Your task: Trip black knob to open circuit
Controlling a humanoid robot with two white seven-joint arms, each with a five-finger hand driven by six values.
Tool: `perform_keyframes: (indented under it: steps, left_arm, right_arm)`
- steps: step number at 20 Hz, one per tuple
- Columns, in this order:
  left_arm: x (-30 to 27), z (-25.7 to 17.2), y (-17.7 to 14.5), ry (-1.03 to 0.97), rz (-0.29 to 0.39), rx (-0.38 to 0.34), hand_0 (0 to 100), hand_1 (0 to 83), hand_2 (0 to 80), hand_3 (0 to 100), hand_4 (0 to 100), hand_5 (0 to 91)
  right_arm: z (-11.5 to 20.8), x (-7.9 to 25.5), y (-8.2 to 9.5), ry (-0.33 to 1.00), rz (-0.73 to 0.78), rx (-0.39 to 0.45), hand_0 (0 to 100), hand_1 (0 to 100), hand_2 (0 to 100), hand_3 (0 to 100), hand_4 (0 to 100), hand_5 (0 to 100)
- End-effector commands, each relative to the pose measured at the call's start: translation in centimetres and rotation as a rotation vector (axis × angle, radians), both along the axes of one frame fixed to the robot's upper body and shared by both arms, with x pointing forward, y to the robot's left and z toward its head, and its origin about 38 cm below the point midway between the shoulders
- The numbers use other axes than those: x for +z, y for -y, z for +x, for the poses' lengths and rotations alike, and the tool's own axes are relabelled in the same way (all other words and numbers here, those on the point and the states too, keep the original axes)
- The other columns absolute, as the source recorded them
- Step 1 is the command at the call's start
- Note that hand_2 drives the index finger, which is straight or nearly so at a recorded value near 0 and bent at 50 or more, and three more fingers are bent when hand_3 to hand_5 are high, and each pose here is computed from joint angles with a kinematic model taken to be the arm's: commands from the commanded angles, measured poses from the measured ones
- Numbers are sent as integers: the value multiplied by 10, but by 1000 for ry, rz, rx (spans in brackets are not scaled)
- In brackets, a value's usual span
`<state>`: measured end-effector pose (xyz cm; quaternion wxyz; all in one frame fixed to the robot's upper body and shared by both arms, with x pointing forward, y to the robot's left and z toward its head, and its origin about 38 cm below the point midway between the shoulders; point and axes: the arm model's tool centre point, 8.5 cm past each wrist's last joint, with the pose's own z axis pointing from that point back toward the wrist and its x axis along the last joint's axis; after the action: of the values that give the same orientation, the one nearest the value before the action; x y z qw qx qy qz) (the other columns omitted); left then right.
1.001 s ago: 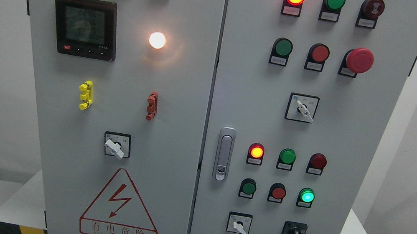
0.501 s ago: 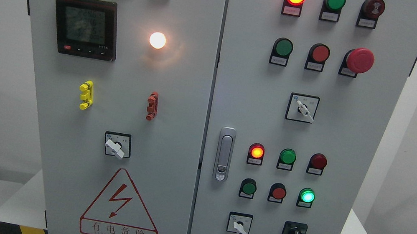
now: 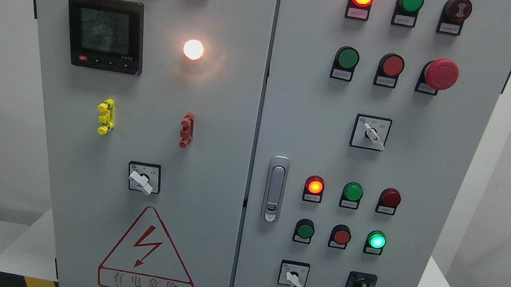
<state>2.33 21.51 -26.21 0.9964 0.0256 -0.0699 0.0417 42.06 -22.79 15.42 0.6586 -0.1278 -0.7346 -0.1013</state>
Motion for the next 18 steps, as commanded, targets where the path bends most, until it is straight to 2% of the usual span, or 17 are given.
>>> perform_keyframes:
  steps: [1,13,16,18]
  left_arm:
    - [0,0,1,-1,-2,-31,120,389,0,0,0,0]
    - [0,0,1,0,-2,-31,120,389,0,0,0,0]
    - [0,0,1,0,-2,-31,120,389,0,0,0,0]
    - [0,0,1,0,-2,-31,120,389,0,0,0,0]
  right_arm:
    - [-3,-3,0,-3,-17,9,192,840,106,550,550,684]
    - [-13,-4,4,30,-29,15,203,838,148,558,543,665]
    - [-16,-6,5,48,-41,47,206,822,149,536,520,552]
    - [-24,-11,8,75,-66,85,217,795,148,473,450,445]
